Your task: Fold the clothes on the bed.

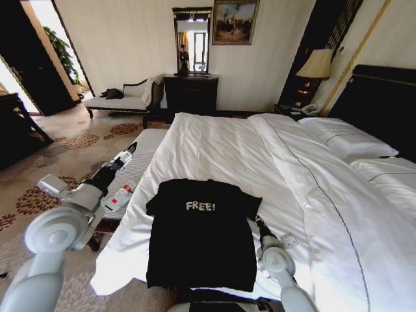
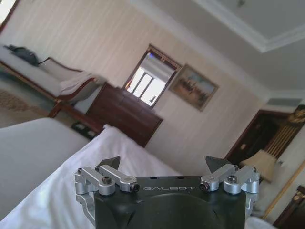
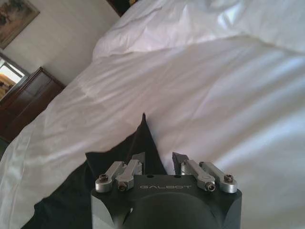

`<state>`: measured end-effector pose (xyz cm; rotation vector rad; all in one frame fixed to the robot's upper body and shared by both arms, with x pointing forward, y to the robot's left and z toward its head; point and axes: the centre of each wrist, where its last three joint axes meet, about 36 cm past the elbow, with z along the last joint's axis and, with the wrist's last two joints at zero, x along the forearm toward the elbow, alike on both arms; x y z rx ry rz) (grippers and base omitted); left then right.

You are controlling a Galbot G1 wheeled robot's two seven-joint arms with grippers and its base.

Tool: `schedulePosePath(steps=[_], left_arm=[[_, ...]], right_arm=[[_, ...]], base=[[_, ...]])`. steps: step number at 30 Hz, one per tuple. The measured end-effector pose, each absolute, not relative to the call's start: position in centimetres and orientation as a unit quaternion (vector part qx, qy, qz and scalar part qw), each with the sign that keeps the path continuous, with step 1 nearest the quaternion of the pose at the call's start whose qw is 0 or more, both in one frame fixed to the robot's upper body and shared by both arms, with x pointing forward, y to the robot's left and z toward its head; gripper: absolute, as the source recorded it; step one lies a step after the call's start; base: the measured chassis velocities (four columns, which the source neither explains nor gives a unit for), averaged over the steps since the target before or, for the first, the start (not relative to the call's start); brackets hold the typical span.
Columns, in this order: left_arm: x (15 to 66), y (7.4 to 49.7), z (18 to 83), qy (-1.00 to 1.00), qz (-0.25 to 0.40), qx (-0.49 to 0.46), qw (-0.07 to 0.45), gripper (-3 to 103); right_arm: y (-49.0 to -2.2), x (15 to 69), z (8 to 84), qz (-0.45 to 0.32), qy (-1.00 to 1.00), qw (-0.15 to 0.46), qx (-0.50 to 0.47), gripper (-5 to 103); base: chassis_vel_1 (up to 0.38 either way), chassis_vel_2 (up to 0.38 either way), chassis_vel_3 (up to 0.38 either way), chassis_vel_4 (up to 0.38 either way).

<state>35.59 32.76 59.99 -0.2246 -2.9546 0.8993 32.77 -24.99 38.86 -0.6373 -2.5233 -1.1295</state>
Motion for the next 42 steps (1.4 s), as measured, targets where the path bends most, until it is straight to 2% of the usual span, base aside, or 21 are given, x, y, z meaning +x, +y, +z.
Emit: schedulePosePath(steps=[5,6,7,9,10,13,15,18,19,26,34,36,42], left_arm=[[36.8,32.1,55.4,-0.944,0.305,-0.056,0.115,100],[36.8,32.1,55.4,-0.944,0.305,-0.056,0.115,100],[37.0,31.9,53.7,-0.941,0.305,-0.049,0.139,100],[37.5,31.7,50.2,-0.935,0.304,-0.025,0.181,100],[37.5,31.7,50.2,-0.935,0.304,-0.025,0.181,100],[37.9,31.8,46.7,-0.925,0.311,0.001,0.219,100],[38.0,31.9,46.1,-0.923,0.313,0.006,0.223,100],[38.6,32.4,43.6,-0.906,0.347,0.017,0.243,100],[38.9,32.5,43.0,-0.898,0.363,0.016,0.248,100],[40.0,32.4,40.7,-0.875,0.409,0.013,0.259,100],[40.8,32.5,40.2,-0.873,0.416,0.018,0.254,100],[40.9,32.5,40.3,-0.873,0.416,0.017,0.252,103],[41.4,32.8,40.2,-0.876,0.414,0.022,0.245,80]], right_arm=[[-26.0,31.8,40.8,-0.399,-0.875,0.125,-0.246,54],[-26.0,31.8,40.8,-0.399,-0.875,0.125,-0.246,54],[-26.1,31.7,41.0,-0.400,-0.873,0.123,-0.249,54],[-26.1,31.5,41.6,-0.405,-0.870,0.119,-0.254,65],[-26.1,31.5,41.6,-0.405,-0.870,0.119,-0.254,65],[-25.9,31.0,42.0,-0.413,-0.865,0.118,-0.258,82],[-25.8,30.9,42.1,-0.414,-0.864,0.119,-0.259,82],[-25.4,30.5,41.9,-0.416,-0.861,0.125,-0.264,97],[-25.3,30.4,41.9,-0.415,-0.861,0.127,-0.265,99],[-25.3,30.3,41.6,-0.409,-0.862,0.132,-0.268,100],[-25.3,30.6,41.0,-0.404,-0.862,0.139,-0.273,100],[-25.3,30.7,40.8,-0.403,-0.862,0.141,-0.273,100],[-25.1,30.9,40.3,-0.400,-0.862,0.146,-0.275,100]], base=[[0.000,0.000,0.000,0.000],[0.000,0.000,0.000,0.000],[0.000,0.000,0.000,0.000],[0.000,0.000,0.000,0.000],[0.000,0.000,0.000,0.000],[0.000,0.000,0.000,0.000],[0.000,0.000,0.000,0.000],[0.000,0.000,0.000,0.000],[0.000,0.000,0.000,0.000],[0.000,0.000,0.000,0.000],[0.000,0.000,0.000,0.000],[0.000,0.000,0.000,0.000],[0.000,0.000,0.000,0.000]])
